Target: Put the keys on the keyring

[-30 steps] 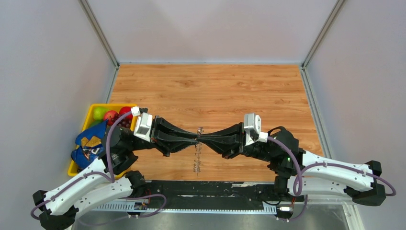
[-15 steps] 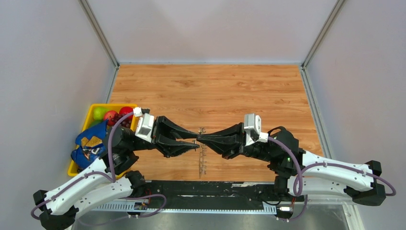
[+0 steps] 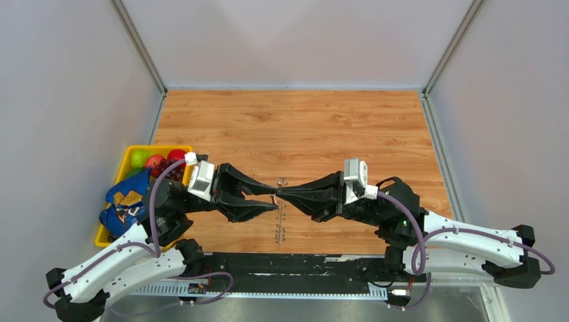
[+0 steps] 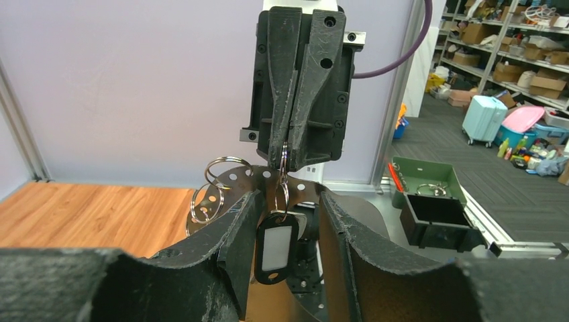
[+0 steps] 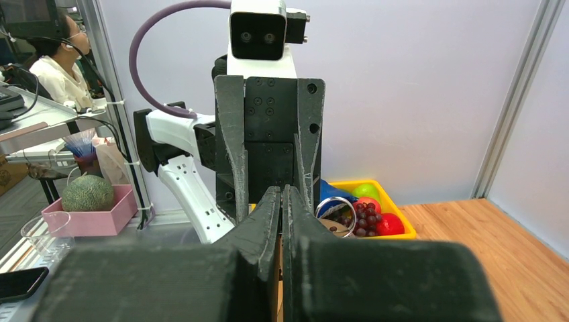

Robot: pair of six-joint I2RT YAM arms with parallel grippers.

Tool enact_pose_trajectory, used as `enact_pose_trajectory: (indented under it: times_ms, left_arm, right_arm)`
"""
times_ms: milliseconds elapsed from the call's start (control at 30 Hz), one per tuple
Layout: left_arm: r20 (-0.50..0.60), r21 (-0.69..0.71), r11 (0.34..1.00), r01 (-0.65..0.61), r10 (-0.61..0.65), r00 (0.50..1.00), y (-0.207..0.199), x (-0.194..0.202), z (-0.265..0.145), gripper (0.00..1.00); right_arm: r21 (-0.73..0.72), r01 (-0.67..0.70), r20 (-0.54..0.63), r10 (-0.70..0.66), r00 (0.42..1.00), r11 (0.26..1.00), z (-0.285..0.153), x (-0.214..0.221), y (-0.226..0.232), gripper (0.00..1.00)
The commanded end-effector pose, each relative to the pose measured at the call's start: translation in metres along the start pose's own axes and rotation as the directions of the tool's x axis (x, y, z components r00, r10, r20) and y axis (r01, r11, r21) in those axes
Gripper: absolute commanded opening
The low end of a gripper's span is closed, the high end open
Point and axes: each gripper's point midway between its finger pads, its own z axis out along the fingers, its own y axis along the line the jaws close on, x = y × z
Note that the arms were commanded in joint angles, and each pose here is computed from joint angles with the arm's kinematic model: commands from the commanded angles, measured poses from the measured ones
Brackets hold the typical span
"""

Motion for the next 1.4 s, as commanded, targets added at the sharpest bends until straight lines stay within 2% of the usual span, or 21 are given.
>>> enact_pose_trajectory:
  times_ms: [0,1367]
  left_arm:
    - [0.029,-0.001,1.0,-0.017,0.017,0.999,-0.002,-0.01,-0.001,0.47]
    - [0.074,-0.012,0.999,-0.032,0.033,0.997,0.002,-0.019,0.004,0.41]
  right_arm:
    - [0.001,0.018,0.109,-0.018,0.994,1.0,0.0,-0.037,0.0,0.0]
    - [-0.015,0.013,0.094,-0.012,0.996,1.0,0.002,-0.032,0.003,0.0]
